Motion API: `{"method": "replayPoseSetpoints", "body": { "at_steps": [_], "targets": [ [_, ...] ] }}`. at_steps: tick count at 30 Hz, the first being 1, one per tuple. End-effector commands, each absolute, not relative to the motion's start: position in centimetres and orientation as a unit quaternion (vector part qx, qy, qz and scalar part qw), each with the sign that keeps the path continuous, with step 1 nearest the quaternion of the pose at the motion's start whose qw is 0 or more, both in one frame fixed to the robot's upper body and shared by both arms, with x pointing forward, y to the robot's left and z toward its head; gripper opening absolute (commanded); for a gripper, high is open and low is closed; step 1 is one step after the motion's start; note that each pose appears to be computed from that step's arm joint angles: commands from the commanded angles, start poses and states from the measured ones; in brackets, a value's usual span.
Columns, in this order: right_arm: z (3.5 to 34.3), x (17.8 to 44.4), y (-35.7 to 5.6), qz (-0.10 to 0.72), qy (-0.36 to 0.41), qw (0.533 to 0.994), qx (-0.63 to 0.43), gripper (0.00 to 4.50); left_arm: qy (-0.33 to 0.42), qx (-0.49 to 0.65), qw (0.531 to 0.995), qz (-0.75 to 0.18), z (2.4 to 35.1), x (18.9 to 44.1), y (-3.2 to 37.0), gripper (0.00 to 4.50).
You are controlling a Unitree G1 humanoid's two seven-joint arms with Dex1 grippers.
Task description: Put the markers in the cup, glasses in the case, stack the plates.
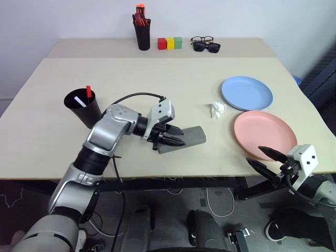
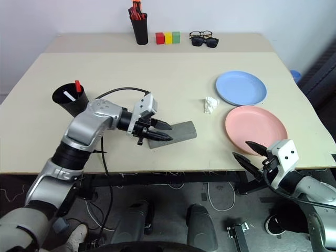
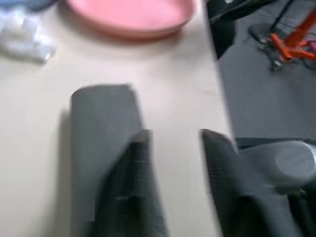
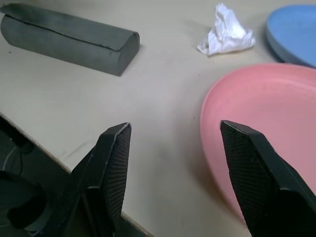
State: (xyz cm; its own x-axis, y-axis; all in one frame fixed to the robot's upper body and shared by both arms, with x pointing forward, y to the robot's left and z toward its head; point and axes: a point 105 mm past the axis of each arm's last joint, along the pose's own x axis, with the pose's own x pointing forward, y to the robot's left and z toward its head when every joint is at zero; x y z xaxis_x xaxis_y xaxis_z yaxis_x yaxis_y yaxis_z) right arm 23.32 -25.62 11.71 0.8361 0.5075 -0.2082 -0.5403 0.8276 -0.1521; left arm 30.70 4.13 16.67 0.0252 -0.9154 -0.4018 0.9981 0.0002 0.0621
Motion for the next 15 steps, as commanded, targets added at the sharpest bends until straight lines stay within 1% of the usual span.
{"method": "replayPoseSetpoints", "body": {
  "at_steps": [1, 3, 8, 10, 12, 13, 15],
  "targets": [
    [11.3, 23.9, -26.5, 0.272, 0.087, 0.952, -0.11, 2.92, 0.08, 0.17, 0.699, -0.69, 18.7, 30.2, 4.4, 3.48],
    [10.8, 24.5, -26.7, 0.27, 0.094, 0.952, -0.111, 2.92, 0.073, 0.179, 0.698, -0.69, 18.9, 30.1, 4.7, 4.47],
    [9.6, 26.9, -26.2, 0.276, 0.098, 0.947, -0.131, 2.92, 0.041, 0.205, 0.711, -0.671, 19.1, 30.3, 4.7, 4.47],
    [9.4, 27.9, -25.9, 0.279, 0.099, 0.945, -0.139, 2.92, 0.041, 0.209, 0.709, -0.672, 18.9, 30.1, 4.7, 4.47],
    [9.1, 29.0, -26.0, 0.273, 0.105, 0.943, -0.16, 2.92, 0.036, 0.214, 0.718, -0.661, 18.8, 30.3, 4.8, 4.47],
    [9.1, 29.6, -26.2, 0.267, 0.107, 0.944, -0.161, 2.66, 0.034, 0.214, 0.722, -0.657, 18.8, 30.3, 4.8, 4.5],
    [9.2, 30.2, -26.3, 0.264, 0.109, 0.945, -0.16, 2.01, 0.033, 0.213, 0.727, -0.652, 18.8, 30.4, 4.9, 4.5]
  ]
}}
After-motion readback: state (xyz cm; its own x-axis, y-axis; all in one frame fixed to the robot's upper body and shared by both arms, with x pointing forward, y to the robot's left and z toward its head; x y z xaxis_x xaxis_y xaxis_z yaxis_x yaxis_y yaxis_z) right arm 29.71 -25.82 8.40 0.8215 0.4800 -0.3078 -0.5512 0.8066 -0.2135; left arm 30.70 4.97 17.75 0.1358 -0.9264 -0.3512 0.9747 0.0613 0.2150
